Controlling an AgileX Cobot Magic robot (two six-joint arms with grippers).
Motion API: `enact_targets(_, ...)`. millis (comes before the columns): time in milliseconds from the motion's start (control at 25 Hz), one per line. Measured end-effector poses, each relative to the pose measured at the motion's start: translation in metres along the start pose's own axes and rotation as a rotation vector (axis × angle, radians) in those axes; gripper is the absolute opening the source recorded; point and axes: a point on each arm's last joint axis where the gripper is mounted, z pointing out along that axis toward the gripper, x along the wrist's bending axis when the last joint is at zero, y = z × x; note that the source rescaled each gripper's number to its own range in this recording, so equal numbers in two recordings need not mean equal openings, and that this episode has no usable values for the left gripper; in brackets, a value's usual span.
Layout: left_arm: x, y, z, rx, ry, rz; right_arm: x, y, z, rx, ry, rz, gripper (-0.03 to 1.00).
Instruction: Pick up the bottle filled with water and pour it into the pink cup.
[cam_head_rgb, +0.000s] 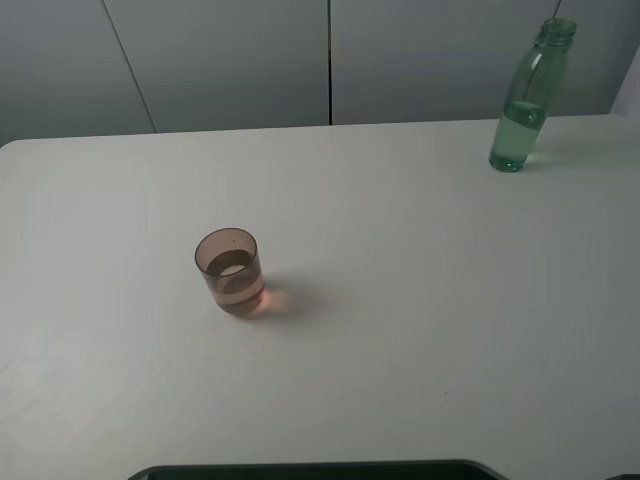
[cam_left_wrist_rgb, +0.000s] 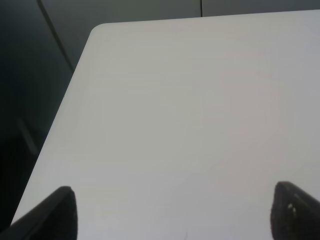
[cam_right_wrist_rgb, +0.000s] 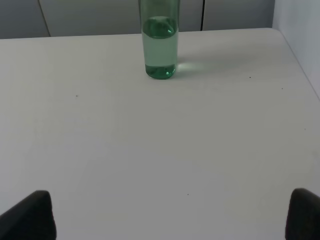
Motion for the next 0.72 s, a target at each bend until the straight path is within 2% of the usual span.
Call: enact_targets(720,0.0000,0.0000,0.0000,0.000,0.000,0.000,0.0000,0.0000,0.0000,0.000,0.000,0.000,1.00)
